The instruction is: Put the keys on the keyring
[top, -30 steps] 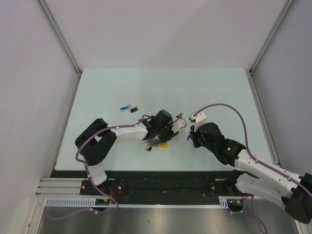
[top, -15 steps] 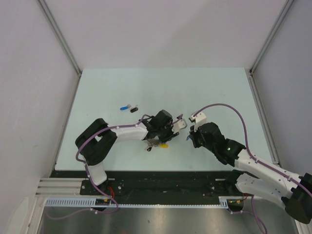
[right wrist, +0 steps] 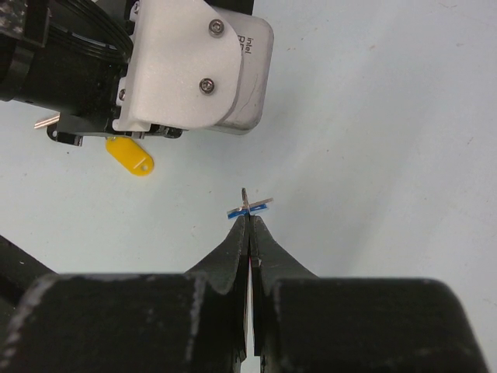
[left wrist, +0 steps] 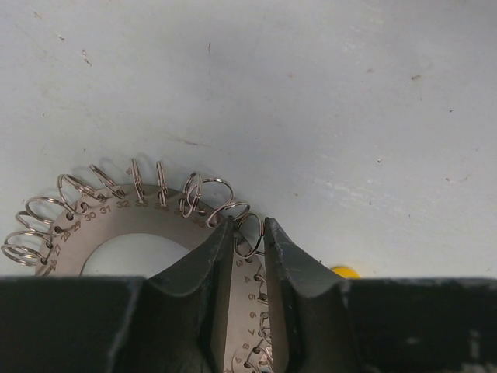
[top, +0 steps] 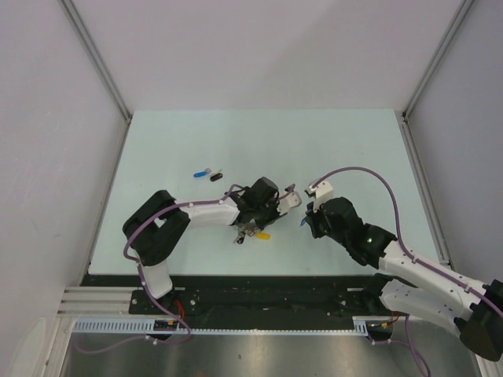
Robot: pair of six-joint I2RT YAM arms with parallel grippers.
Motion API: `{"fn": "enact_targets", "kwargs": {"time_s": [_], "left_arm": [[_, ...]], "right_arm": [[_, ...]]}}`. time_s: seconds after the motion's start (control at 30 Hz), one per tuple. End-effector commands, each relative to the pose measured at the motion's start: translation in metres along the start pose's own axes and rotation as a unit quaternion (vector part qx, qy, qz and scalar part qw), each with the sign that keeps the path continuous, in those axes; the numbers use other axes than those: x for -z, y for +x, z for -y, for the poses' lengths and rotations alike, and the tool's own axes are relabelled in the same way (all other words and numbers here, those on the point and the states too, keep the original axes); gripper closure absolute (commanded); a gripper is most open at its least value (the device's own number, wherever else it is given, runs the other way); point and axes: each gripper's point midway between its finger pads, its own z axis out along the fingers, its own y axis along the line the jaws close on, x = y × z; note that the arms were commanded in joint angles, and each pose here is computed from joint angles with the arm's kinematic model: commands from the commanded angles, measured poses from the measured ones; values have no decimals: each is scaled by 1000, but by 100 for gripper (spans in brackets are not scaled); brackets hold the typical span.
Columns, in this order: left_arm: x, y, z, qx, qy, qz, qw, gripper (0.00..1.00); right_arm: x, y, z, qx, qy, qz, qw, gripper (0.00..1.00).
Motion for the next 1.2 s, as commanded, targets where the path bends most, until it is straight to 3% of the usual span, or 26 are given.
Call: {"fn": "enact_targets", "kwargs": {"time_s": [0.0,0.27,0.7,1.0,1.17], "left_arm": [[6,-25,-9,-2,-16,32,999,74],[9,-39,-23,39,-35,48,997,78],[26,-36,-23,64,-20,69,995,58],[33,-28,-22,110,23,102,988,60],[24,-20,-22,118,32,86,989,64]], "right_arm": [[2,-13,-1,-8,-1,29,1000,100],[3,-14,-1,-8,-2,32,999,100],[5,-14,-4,-9,-9,34,999,100],[6,-13,-5,-10,-11,34,999,100],[6,-13,-5,-10,-11,34,999,100]]}}
